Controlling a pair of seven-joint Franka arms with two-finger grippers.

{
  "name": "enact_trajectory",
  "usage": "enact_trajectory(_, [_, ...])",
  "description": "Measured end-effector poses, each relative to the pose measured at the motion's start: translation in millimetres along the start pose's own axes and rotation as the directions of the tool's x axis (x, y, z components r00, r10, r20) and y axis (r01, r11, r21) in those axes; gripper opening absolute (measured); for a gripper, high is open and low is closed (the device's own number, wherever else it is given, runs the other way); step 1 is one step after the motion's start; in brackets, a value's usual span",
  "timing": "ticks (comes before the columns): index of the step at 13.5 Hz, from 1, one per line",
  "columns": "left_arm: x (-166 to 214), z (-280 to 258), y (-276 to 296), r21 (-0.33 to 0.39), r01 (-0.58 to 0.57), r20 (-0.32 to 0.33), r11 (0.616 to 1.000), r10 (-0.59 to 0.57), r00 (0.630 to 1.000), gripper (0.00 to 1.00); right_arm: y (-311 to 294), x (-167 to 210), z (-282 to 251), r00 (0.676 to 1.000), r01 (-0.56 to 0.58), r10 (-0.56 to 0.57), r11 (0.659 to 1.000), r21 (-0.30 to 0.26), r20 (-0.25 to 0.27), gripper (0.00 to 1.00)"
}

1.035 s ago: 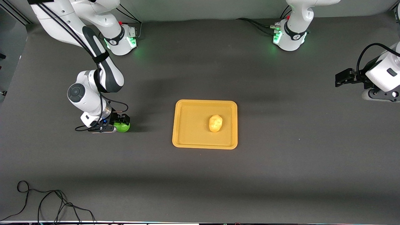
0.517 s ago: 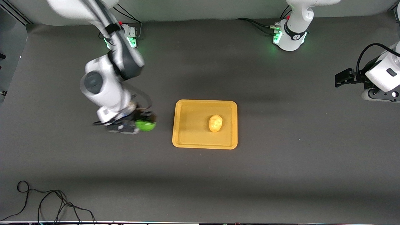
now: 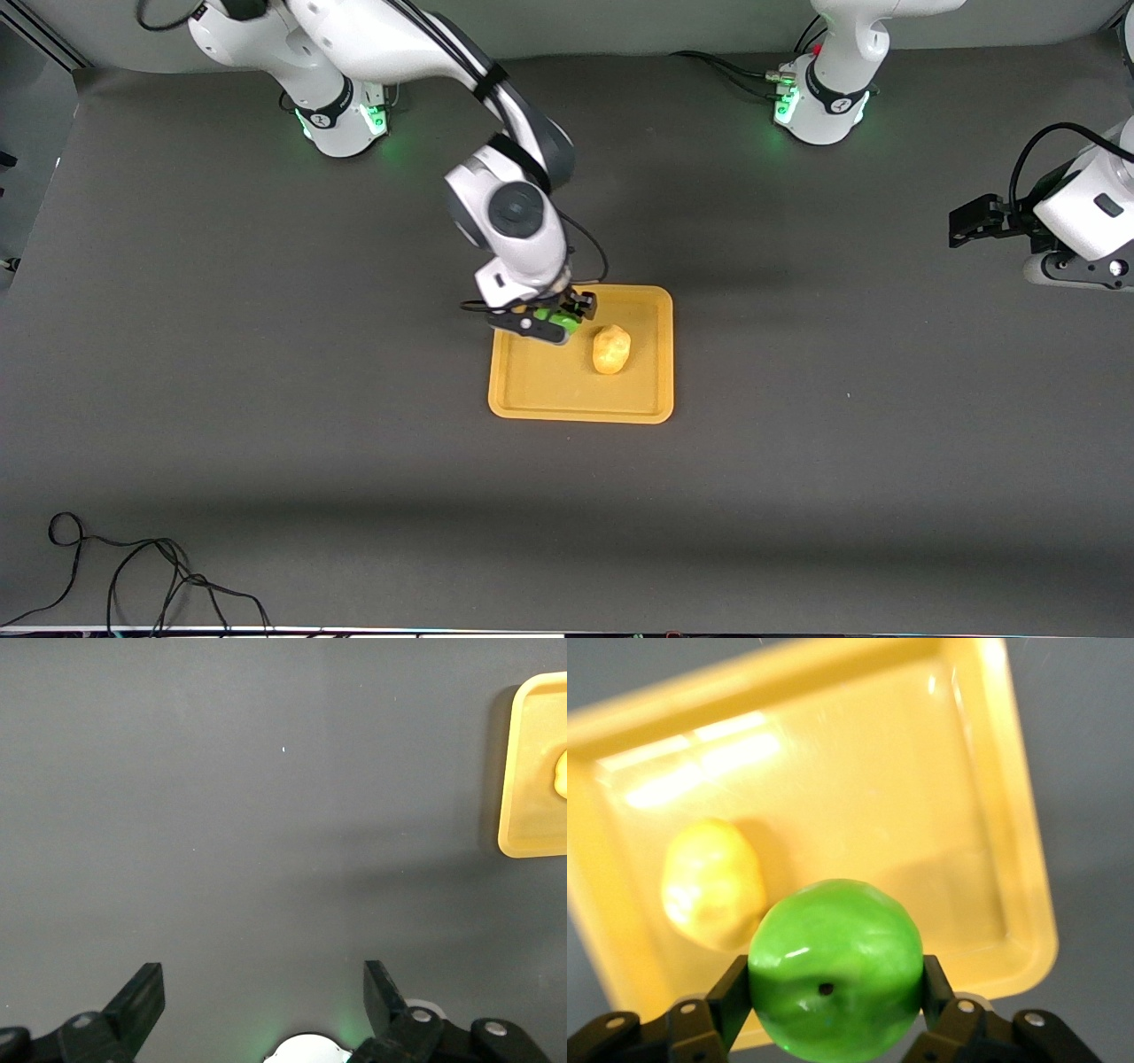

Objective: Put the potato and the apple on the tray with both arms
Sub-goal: 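Lift the apple with the right gripper and carry it to the tray, then lower the apple beside the potato and open the right gripper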

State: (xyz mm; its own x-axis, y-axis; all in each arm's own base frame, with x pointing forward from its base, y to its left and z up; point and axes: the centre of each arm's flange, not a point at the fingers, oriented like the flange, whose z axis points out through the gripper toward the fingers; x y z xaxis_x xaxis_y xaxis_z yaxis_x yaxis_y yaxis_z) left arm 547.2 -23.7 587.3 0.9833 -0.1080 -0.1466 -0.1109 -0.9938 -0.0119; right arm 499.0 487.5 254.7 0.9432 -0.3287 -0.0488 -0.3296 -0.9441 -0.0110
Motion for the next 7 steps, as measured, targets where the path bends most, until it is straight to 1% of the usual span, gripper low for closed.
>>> enact_trajectory(2, [0.0,0.2,0.0,0.0,0.0,0.0,1.0,0.0,1.0,1.0,-9.5,0.4,40.3,1.0,-0.026,0.026,0.999,-0.034,0.007,0.8])
enact_trajectory(3, [0.0,0.3,0.0,0.0,0.0,0.001,1.0,0.0,1.0,1.0,-13.6,3.5,49.0,1.0,-0.027,0.027,0.999,-0.042,0.006,0.8])
enact_trajectory(5, [0.0,0.4,0.0,0.0,0.0,0.001,1.0,0.0,1.0,1.0,-19.9,7.2,42.1,1.0,-0.026,0.026,0.999,-0.033,0.0,0.8])
enact_trajectory(7, [0.0,0.4,0.0,0.0,0.0,0.001,1.0,0.0,1.0,1.0,-20.1,7.5,46.1,1.0,-0.026,0.026,0.999,-0.036,0.001,0.8])
